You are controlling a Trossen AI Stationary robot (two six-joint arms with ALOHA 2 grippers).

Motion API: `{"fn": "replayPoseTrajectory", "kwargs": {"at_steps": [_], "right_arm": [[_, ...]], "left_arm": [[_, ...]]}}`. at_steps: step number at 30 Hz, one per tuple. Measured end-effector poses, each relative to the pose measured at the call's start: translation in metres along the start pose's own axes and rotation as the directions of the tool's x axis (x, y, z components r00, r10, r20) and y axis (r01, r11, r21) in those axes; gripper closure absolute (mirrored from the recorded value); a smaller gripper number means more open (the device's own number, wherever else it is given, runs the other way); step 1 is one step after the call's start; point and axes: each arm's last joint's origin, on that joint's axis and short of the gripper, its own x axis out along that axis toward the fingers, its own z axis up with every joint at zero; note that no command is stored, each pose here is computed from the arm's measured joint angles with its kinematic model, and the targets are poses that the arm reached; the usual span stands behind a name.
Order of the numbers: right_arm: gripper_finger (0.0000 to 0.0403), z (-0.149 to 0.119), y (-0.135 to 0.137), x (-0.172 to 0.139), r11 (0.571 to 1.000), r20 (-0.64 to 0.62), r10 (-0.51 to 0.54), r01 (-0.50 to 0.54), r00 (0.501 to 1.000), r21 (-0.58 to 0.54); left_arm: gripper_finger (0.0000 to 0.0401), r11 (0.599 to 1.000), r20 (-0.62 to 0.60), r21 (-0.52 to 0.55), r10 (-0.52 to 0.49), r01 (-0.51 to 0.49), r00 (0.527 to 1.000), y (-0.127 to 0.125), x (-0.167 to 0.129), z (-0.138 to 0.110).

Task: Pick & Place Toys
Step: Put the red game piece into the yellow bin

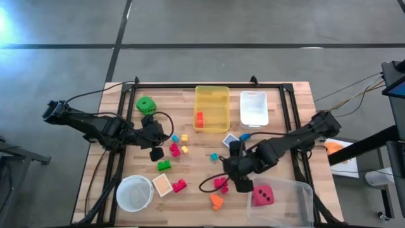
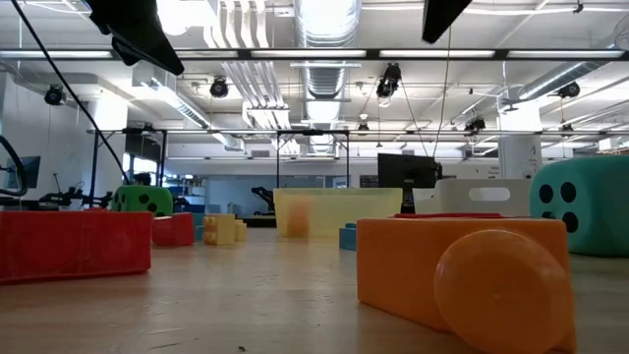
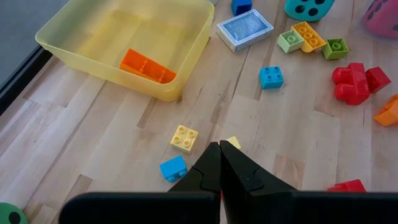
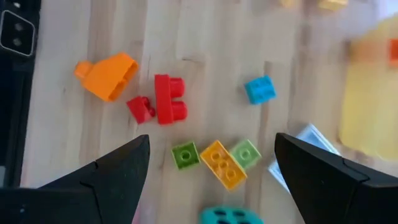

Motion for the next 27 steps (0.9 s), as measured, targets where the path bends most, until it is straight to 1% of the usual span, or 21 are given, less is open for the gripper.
{"fn": "replayPoseTrajectory", "kwargs": {"at_steps": [6,9,14,17,23,27], "right_arm": [[0.0066,-0.009,0.003,0.032,0.999,0.021,0.042,-0.041,0.999,-0.034],[0.0066,-0.016,0.0,0.046,0.998,-0.003,0.055,-0.055,0.998,-0.027],[0.0066,-0.021,-0.007,0.062,0.996,0.001,0.092,-0.092,0.996,0.0],[0.0066,-0.021,-0.01,0.067,0.992,0.015,0.127,-0.127,0.992,0.014],[0.0066,-0.019,-0.017,0.069,0.989,0.026,0.134,-0.136,0.991,0.064],[0.0066,-0.018,-0.016,0.069,0.987,0.037,0.147,-0.149,0.988,0.064]], "left_arm": [[0.0401,1.0,0.0,0.0,0.0,0.0,1.0,0.0,0.0,0.0],[0.0401,1.0,0.0,0.0,0.0,0.0,1.0,0.0,0.0,0.0],[0.0401,1.0,0.0,0.0,0.0,0.0,1.0,0.0,0.0,0.0],[0.0401,1.0,0.0,0.0,0.0,0.0,1.0,0.0,0.0,0.0],[0.0401,1.0,0.0,0.0,0.0,0.0,1.0,0.0,0.0,0.0],[0.0401,1.0,0.0,0.0,0.0,0.0,1.0,0.0,0.0,0.0]]}}
